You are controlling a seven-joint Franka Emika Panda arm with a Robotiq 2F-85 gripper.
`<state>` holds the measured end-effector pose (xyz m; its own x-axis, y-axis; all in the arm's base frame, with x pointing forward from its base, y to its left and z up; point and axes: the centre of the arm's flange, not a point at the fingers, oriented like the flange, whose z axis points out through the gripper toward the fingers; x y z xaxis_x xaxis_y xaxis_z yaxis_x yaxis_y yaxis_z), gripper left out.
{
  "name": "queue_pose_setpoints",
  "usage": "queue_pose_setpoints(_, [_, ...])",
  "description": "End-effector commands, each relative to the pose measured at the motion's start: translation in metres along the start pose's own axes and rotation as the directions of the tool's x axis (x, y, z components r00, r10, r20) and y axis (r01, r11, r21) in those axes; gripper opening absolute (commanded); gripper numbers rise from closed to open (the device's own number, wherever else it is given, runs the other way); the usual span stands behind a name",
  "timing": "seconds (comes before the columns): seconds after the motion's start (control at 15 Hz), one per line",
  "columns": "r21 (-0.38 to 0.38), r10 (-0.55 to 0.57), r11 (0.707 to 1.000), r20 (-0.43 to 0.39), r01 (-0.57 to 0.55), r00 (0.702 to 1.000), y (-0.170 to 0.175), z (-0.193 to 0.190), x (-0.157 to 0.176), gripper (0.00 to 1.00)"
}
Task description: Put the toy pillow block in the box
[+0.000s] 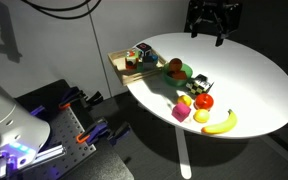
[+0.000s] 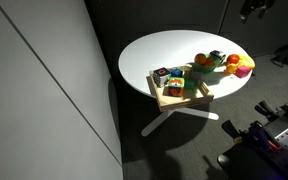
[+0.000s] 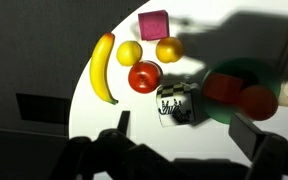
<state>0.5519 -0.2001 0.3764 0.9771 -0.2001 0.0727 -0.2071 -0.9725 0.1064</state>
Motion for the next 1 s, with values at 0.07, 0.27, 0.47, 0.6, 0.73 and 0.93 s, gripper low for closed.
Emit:
queue_pose_setpoints(0.07, [-0.004,0.004,1.0,0.004,-0.004,1.0,0.001,0.002,0.0,1.0])
queue_pose_setpoints(0.27, [-0.004,0.005,1.0,0.004,-0.005,1.0,0.001,0.002,0.0,1.0])
queue_pose_setpoints(0.47, [-0.004,0.005,1.0,0.004,-0.005,1.0,0.001,0.002,0.0,1.0])
queue_pose_setpoints(0.6, [-0.004,0.005,1.0,0.004,-0.005,1.0,0.001,0.002,0.0,1.0])
queue_pose_setpoints(0.73, [-0.007,0.027,1.0,0.027,-0.027,0.999,0.002,0.013,0.009,1.0])
queue_pose_setpoints(0.93, [-0.009,0.065,0.998,0.054,-0.065,0.996,-0.001,0.038,0.021,1.0])
